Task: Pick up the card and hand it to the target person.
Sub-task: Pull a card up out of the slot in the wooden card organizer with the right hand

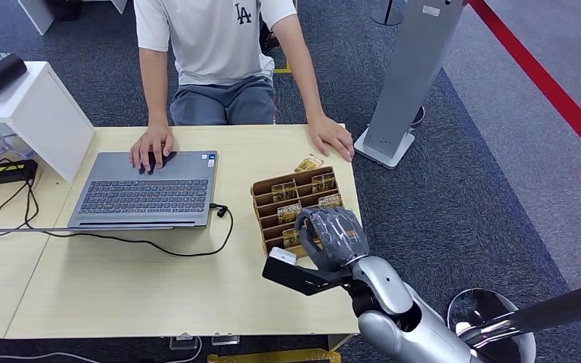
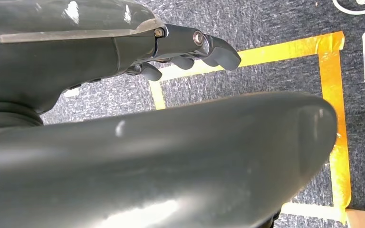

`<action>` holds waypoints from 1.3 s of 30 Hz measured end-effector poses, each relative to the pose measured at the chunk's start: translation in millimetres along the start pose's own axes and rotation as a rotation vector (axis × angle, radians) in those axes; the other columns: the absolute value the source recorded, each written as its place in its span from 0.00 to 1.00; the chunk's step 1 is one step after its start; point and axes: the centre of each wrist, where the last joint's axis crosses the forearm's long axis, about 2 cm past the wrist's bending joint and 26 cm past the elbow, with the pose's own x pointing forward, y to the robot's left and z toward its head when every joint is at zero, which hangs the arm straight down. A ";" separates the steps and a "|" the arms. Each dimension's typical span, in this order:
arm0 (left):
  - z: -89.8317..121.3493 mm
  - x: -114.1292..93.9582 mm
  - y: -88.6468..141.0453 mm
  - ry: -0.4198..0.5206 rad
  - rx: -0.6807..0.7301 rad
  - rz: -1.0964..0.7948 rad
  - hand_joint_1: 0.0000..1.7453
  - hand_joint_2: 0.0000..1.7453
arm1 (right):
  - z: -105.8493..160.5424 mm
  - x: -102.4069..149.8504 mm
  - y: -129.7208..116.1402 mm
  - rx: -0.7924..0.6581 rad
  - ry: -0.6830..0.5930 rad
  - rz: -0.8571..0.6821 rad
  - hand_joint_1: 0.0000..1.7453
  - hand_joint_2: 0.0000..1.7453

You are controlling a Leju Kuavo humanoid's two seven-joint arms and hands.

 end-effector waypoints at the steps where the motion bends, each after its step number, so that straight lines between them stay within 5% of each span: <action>1: 0.0 0.0 -0.2 0.002 0.000 0.000 0.00 0.00 | -0.3 1.1 2.4 0.004 0.006 0.023 0.50 1.00; 6: 0.0 0.1 -1.4 0.006 -0.003 0.003 0.00 0.00 | -3.0 3.8 7.3 0.017 0.023 0.067 0.35 1.00; 26: 0.1 -0.2 2.3 0.004 -0.003 -0.019 0.00 0.00 | -20.7 -12.5 11.8 0.071 0.112 0.126 0.46 1.00; 39: 0.1 -0.5 0.6 0.007 -0.004 -0.016 0.00 0.00 | -32.2 -20.0 7.6 0.061 0.135 0.130 0.36 1.00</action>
